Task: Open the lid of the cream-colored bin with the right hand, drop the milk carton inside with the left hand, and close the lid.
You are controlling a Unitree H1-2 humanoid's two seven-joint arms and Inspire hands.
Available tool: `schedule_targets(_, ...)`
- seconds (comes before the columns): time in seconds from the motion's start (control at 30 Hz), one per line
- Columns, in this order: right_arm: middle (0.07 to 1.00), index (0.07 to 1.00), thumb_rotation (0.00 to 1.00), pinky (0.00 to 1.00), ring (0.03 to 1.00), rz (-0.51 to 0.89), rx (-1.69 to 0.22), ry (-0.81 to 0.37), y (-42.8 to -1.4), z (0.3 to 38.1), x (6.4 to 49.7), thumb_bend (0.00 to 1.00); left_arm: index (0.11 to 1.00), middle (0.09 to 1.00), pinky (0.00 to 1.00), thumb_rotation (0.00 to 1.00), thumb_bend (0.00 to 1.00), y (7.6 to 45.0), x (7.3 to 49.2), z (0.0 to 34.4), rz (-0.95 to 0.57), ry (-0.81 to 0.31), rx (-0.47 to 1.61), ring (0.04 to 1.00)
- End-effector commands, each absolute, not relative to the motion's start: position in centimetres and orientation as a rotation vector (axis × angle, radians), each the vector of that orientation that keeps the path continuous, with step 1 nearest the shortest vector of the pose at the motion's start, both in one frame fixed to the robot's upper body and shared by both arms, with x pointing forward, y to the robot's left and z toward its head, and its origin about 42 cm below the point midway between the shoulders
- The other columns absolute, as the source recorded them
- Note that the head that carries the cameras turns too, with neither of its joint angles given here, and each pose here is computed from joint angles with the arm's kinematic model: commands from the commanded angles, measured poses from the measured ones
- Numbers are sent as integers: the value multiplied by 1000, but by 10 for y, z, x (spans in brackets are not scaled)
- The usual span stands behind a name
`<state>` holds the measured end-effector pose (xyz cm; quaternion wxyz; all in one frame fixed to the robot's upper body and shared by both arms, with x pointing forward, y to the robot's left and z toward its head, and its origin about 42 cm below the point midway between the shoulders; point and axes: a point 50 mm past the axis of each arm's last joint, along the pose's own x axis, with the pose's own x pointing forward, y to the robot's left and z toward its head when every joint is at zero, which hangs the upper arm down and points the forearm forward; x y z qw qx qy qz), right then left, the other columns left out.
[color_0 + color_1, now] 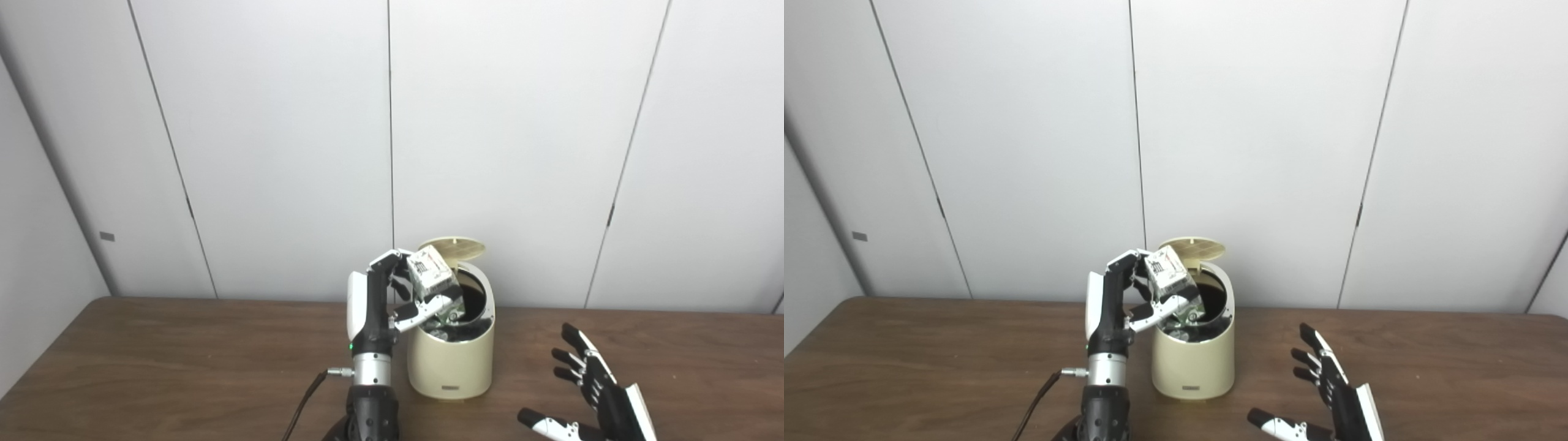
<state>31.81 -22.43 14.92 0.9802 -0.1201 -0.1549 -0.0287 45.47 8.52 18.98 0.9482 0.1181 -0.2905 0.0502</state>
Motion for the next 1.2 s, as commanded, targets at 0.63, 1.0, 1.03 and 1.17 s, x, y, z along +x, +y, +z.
schedule_targets(0.63, 909, 894, 245, 748, 817, -44, -238, -396, -223, 167, 327, 843, 792, 785, 646, 259, 863, 86, 449, 213, -1, -710, 269, 735)
schedule_targets(1.0, 915, 902, 255, 753, 820, -37, -242, -388, -222, 167, 326, 844, 730, 707, 518, 243, 814, 99, 439, 219, 1, -716, 192, 627)
schedule_targets(1.03, 916, 904, 249, 757, 820, -36, -244, -388, -223, 166, 327, 839, 714, 692, 504, 229, 802, 102, 437, 221, -3, -718, 173, 613)
schedule_targets(1.17, 915, 904, 252, 761, 819, -31, -244, -385, -224, 164, 328, 838, 686, 669, 502, 158, 788, 117, 430, 232, -13, -730, 89, 605)
